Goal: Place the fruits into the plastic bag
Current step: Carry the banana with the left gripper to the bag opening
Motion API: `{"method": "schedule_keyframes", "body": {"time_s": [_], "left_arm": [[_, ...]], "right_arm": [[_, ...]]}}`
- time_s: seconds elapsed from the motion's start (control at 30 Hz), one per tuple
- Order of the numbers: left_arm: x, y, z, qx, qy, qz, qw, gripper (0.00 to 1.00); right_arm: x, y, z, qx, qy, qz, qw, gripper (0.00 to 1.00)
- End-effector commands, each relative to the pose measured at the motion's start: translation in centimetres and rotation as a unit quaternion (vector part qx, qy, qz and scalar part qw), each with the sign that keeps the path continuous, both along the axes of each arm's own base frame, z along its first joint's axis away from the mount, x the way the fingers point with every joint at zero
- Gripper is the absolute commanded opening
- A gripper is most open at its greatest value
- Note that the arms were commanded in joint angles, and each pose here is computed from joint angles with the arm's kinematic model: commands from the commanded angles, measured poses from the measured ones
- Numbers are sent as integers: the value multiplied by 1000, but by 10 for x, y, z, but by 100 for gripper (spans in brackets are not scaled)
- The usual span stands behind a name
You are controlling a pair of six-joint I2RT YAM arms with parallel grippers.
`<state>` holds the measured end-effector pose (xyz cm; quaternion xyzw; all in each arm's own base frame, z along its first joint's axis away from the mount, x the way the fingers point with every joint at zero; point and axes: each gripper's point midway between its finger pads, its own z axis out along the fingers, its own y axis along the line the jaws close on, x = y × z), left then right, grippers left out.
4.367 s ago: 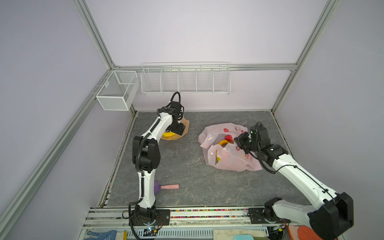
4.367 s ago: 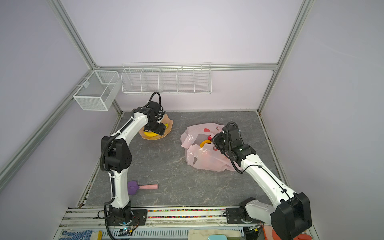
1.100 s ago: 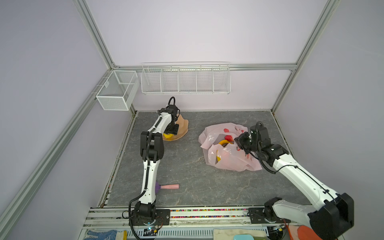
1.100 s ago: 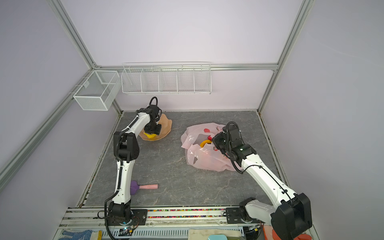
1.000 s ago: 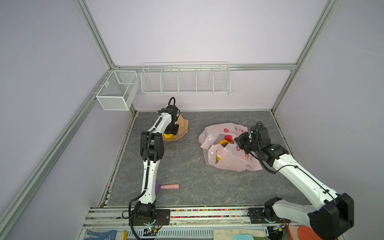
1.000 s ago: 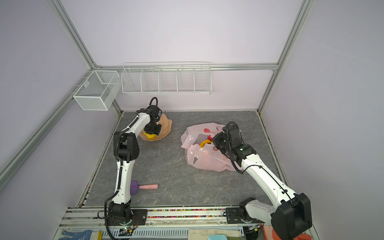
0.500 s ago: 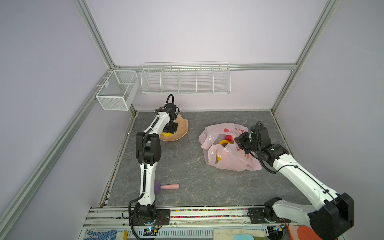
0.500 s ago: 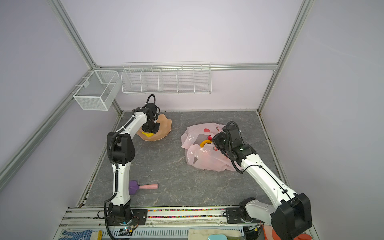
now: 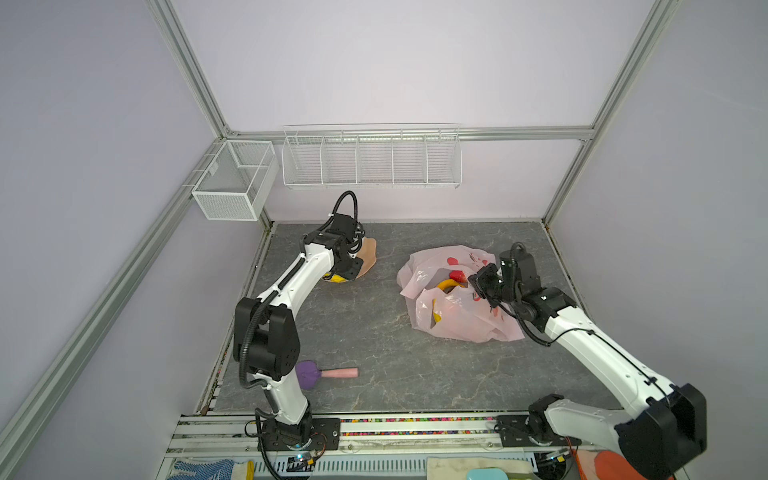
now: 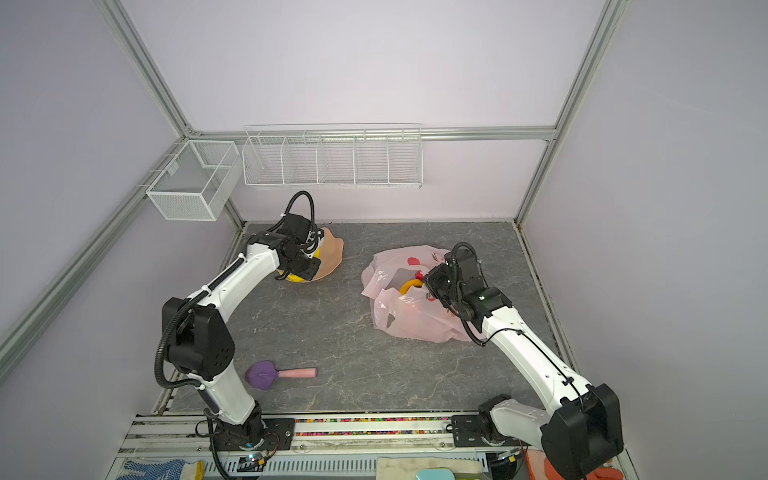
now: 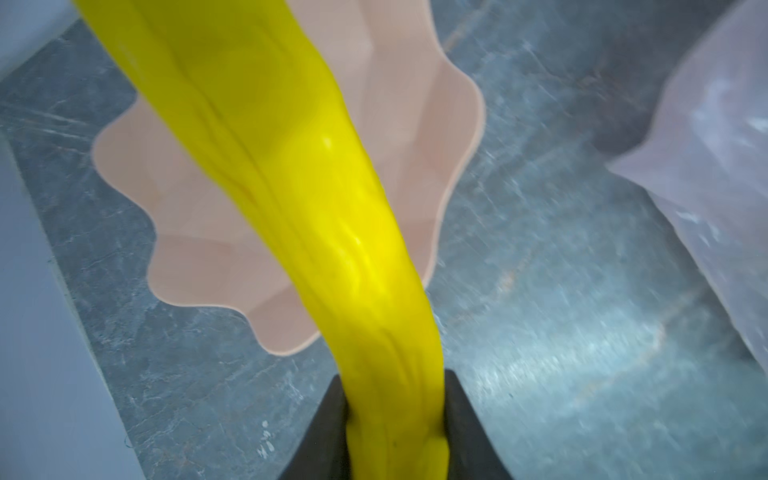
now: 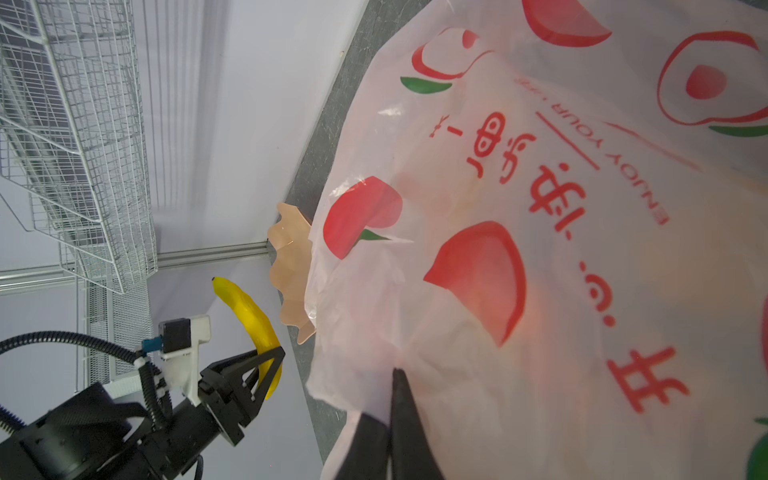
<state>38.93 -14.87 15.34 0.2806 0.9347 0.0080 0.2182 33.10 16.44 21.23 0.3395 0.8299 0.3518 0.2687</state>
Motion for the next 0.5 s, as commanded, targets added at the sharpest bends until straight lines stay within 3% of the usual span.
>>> {"method": "schedule_keyframes", "body": {"time_s": [0.0,0.2,0.33,0.47], "left_arm": [[-26,-26,6,-29,-14,-82,996,20],[-76,-52,7,-50,-46,-205,976,25],[-87,-65,12,-56,-71,-266,960,28],[-94,-80,4,-39,-56,-324,944,28]], "right_arm": [[4,1,7,3,-7,2,1000,6],[4,1,7,2,-8,3,1000,6],[4,2,5,2,-6,4,1000,6],[4,2,6,3,-6,5,1000,6]]}}
